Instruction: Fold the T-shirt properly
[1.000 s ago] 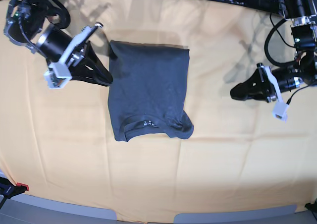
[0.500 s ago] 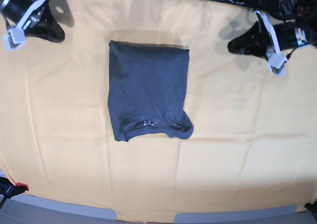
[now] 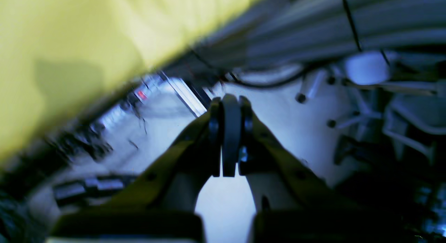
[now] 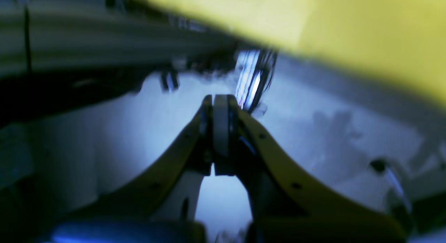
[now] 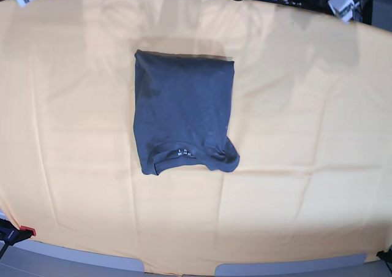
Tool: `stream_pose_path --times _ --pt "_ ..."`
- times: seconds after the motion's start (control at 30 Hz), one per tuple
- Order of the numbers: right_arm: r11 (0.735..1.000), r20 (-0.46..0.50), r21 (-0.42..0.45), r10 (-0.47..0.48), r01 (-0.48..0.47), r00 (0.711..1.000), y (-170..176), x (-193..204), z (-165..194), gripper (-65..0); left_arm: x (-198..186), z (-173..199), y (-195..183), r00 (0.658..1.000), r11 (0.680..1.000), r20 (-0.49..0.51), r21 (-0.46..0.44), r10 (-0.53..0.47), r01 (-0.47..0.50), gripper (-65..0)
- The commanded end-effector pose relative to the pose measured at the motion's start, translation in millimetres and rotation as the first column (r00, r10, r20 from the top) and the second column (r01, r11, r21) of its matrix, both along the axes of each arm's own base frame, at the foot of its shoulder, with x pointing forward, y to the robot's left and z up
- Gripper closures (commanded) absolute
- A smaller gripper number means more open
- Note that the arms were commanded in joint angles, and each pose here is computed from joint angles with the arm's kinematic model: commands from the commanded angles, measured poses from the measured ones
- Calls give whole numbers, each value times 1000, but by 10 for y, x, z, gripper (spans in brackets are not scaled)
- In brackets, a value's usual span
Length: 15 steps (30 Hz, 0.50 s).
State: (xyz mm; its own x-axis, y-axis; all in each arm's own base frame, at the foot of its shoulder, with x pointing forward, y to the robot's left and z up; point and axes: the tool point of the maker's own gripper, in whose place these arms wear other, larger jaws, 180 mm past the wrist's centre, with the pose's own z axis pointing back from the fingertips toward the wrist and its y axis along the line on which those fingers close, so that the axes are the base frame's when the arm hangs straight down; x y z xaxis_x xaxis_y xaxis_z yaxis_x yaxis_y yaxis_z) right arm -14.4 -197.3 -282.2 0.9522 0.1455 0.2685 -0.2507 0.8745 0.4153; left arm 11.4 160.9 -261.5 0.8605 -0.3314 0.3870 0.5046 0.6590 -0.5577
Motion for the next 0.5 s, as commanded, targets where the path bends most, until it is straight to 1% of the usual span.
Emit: stream_pose_path --times 0.0,0.03,0.1,0.17,0.23,0.3,0.33,0.43,0.47 --pt "1000 -27 10 8 -8 1000 16 -88 54 0 -118 45 -27 999 1000 -39 -14 -16 15 0" --pt "1000 -60 10 9 -8 998 15 -180 63 0 -224 47 -28 997 1000 -80 -15 -16 15 0" --pt "1000 -70 11 5 -5 998 2 -209 53 0 -391 48 -14 989 1000 -148 -15 -10 8 0" --pt "1000 -84 20 -7 9 996 -17 -245 18 0 -401 17 26 987 1000 -161 -11 7 -9 0" --pt "998 -120 37 -38 43 992 -54 -319 -55 0 -422 -30 83 983 999 -182 -6 35 -37 0" --pt "990 -134 85 -98 110 986 -46 -348 -154 0 -455 -104 124 973 995 -212 -17 95 -101 0" --pt "986 -158 93 -123 139 980 -51 -407 -240 0 -469 -145 123 966 990 -226 -34 129 -140 0" --pt "978 -272 95 -151 183 950 -22 -723 -542 0 -693 -431 175 930 981 -322 -10 178 -192 0" --pt "976 -299 100 -156 194 941 -2 -789 -654 0 -718 -550 171 921 979 -339 -8 190 -205 0"
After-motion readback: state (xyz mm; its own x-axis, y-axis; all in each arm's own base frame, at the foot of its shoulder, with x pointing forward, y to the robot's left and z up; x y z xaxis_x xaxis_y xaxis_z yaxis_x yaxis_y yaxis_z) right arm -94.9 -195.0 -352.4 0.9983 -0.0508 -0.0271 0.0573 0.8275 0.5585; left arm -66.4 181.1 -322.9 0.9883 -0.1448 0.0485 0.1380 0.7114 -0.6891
